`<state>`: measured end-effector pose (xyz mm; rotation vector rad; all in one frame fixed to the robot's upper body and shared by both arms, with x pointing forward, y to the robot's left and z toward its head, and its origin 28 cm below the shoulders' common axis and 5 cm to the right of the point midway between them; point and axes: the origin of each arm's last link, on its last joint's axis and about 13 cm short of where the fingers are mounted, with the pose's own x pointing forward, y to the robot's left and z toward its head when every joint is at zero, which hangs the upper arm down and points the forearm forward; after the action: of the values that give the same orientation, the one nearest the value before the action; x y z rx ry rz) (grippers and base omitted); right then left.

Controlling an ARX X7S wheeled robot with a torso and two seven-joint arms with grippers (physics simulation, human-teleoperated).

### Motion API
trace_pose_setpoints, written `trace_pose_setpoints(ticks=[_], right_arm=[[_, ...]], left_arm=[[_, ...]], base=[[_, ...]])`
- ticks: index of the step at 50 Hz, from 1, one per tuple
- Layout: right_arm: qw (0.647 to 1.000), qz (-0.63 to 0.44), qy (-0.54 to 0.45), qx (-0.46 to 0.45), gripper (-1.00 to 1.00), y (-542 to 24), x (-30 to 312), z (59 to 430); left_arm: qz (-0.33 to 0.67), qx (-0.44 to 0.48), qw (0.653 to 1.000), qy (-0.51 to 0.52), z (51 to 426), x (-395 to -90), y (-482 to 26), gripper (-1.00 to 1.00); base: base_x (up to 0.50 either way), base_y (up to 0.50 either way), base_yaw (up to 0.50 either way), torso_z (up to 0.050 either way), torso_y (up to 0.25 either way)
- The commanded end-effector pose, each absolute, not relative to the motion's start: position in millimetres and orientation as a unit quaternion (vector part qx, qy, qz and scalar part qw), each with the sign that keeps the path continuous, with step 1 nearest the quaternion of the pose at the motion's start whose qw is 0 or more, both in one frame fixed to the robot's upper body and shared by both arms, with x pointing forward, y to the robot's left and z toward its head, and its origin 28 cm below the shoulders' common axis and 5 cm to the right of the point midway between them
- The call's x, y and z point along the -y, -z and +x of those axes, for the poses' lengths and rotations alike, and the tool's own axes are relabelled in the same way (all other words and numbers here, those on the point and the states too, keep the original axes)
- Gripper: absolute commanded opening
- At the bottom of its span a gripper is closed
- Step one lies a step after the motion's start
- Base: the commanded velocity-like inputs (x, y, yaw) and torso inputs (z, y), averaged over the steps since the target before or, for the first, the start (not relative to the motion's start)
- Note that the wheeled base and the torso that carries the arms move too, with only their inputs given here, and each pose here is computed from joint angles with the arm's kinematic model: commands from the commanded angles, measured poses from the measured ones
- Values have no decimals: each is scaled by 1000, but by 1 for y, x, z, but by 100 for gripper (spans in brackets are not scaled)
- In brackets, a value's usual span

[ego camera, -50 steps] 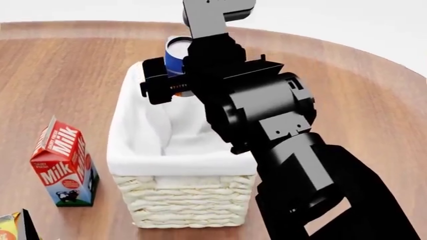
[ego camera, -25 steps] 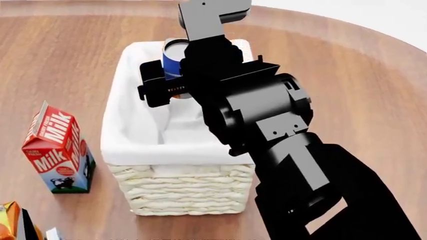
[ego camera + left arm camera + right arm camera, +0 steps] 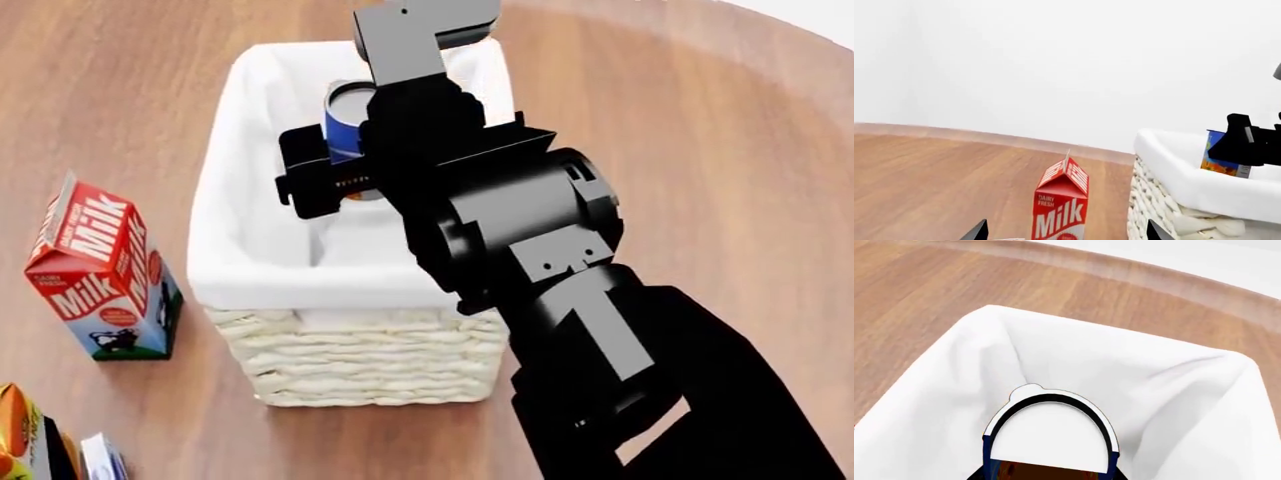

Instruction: Pick up the alphabet soup, and put it in the basket.

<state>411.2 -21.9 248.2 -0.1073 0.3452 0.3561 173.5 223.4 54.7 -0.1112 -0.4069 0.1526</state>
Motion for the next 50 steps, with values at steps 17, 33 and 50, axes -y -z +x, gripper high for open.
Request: trace_pose_setpoints(ticks=[17, 33, 50], right_arm=[[975, -63, -151, -148, 100, -255, 23, 413], [976, -72, -148, -145, 100, -259, 24, 410], [983, -90, -146, -66, 100, -312, 48, 365]], left_arm=[[-72, 206, 974, -69, 173, -224, -54, 100], [-72, 205, 974, -69, 172, -224, -55, 100], [-71, 205, 974, -71, 172, -225, -55, 100]], base=[[-1, 0, 0, 0, -18], [0, 0, 0, 0, 0], [0, 0, 0, 0, 0]])
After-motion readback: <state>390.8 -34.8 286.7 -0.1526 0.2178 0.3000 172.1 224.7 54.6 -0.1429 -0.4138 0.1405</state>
